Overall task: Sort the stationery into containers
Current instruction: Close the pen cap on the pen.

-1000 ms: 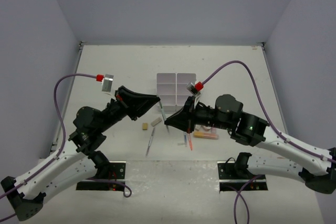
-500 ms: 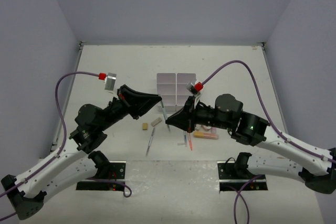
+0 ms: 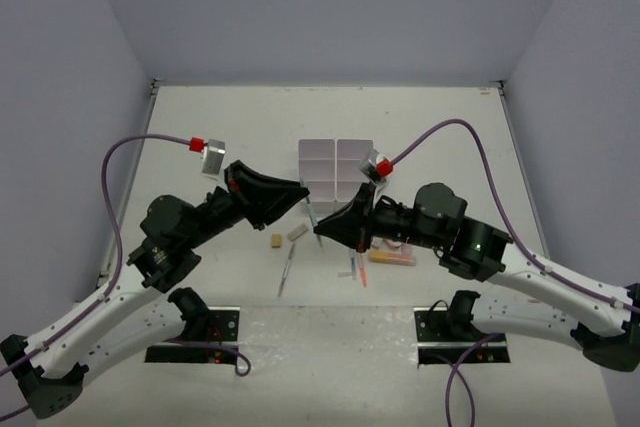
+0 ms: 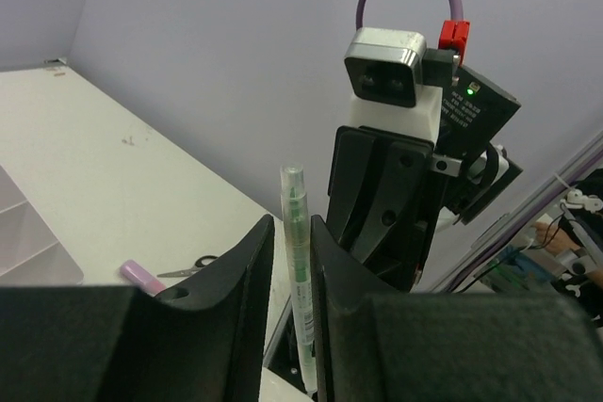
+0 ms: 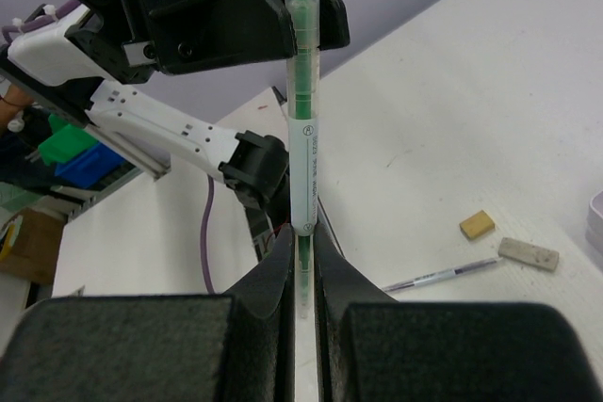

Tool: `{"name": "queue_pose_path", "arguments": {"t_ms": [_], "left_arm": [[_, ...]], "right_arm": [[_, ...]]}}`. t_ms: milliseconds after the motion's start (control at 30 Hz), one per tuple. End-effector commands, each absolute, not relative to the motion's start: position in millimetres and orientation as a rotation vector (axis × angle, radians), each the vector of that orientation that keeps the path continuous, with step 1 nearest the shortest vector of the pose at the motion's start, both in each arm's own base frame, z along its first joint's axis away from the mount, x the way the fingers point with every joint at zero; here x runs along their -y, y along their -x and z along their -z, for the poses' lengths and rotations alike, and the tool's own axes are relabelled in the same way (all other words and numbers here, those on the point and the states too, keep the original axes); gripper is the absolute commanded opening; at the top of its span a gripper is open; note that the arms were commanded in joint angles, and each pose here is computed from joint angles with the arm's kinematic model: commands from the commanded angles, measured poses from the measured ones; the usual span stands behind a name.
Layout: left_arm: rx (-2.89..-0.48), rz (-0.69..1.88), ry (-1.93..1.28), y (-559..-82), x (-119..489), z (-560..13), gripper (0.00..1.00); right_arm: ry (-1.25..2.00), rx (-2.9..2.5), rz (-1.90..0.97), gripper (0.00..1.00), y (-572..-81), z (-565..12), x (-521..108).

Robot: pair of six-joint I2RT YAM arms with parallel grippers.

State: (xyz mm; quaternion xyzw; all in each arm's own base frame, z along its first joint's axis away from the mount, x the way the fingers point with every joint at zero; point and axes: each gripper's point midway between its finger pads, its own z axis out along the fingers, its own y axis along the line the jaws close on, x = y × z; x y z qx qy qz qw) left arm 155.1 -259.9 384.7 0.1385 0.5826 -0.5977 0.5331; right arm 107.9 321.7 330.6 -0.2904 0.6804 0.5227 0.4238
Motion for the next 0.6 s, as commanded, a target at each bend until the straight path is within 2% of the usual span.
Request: {"name": "queue_pose_path", "arguments": {"t_ms": [0, 133, 367, 400, 500, 567], "left_arm": [[-1.378, 1.389, -0.394, -150.9, 258.4, -390.2, 0.24], [-1.382, 1.384, -0.399, -151.3, 258.7, -389.8, 0.27], [-1.38, 1.404, -0.424, -146.5, 260.7, -388.9, 0.25], [-1.381, 1.406, -0.428, -146.1, 261.2, -388.4, 0.21], [-1.378, 1.408, -0.435, -145.1, 261.5, -388.7, 0.01], [-1.369, 1.404, -0.449, -144.0, 261.2, -390.4, 0.0]], "right_arm": [[0.721, -1.535, -1.381, 0.0, -105.0, -364.3, -328.1], [0.719, -1.528, -1.384, 0.0, -105.3, -366.3, -328.7], [0.688, -1.536, -1.376, 0.0, -108.9, -368.0, -327.2], [0.684, -1.534, -1.378, 0.0, -109.0, -368.7, -327.3], [0.687, -1.525, -1.389, 0.0, -108.6, -370.1, -329.4], [0.711, -1.509, -1.407, 0.0, -105.8, -369.7, -333.5]]}}
